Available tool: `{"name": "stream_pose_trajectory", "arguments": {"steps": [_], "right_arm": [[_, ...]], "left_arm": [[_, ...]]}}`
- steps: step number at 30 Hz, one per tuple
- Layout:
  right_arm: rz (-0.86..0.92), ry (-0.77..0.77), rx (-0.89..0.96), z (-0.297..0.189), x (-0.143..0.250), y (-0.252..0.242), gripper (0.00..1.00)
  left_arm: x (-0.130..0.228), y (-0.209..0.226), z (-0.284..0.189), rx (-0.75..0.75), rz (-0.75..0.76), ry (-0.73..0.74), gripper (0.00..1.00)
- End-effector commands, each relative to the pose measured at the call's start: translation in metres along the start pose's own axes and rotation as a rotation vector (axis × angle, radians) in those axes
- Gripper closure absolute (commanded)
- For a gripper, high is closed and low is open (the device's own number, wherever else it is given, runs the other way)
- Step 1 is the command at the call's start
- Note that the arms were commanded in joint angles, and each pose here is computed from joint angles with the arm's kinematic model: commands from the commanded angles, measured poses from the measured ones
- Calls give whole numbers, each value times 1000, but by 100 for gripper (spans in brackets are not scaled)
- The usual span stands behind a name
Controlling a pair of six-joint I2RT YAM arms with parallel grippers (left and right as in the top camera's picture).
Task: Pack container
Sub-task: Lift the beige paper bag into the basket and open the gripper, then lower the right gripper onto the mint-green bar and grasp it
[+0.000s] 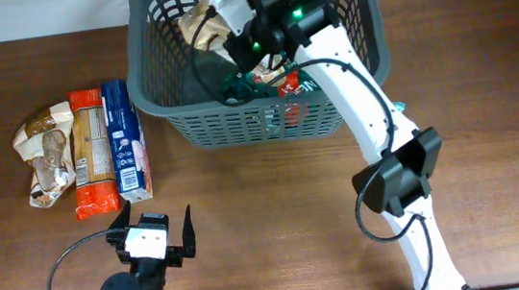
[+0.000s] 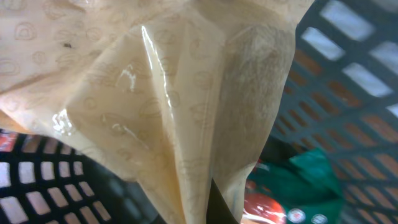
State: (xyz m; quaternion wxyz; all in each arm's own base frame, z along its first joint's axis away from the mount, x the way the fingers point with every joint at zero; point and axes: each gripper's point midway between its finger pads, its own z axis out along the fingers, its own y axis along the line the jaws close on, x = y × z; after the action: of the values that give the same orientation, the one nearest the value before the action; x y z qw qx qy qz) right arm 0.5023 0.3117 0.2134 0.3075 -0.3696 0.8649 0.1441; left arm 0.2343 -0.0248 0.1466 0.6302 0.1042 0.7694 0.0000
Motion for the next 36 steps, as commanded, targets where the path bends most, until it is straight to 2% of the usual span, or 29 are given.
{"name": "stream_pose_trajectory", "arguments": {"steps": [1,2,3,4,5,10,16,20,23,26,29,36], "right_arm": [[-12,-2,-22,10,-4,17,92],[-11,8,-26,14,-1,18,80],[-13,15,-29,15,1,20,52],[-13,19,-31,15,2,21,40],[-13,17,-31,11,1,22,38],[0,-18,60,-38,-9,1,36],[88,-151,341,-176,-17,-77,36],[287,-223,499,-263,26,-154,36],[428,-215,559,-291,88,-205,35],[641,-166,576,-287,160,-238,35],[843,-99,471,-254,217,-240,35],[1112,59,221,-147,281,-191,35]], "left_arm": [[0,-3,0,14,-7,-6,1],[0,-3,0,14,-7,-6,1],[0,-3,0,14,-7,-6,1],[0,-3,0,14,-7,-6,1],[0,-3,0,14,-7,-6,1],[0,-3,0,14,-7,-6,1],[0,-3,0,14,-7,-6,1],[0,-3,0,14,-7,-6,1],[0,-3,0,14,-7,-6,1],[0,-3,0,14,-7,-6,1],[0,-3,0,14,-7,-6,1],[0,-3,0,14,-7,-6,1]]}}
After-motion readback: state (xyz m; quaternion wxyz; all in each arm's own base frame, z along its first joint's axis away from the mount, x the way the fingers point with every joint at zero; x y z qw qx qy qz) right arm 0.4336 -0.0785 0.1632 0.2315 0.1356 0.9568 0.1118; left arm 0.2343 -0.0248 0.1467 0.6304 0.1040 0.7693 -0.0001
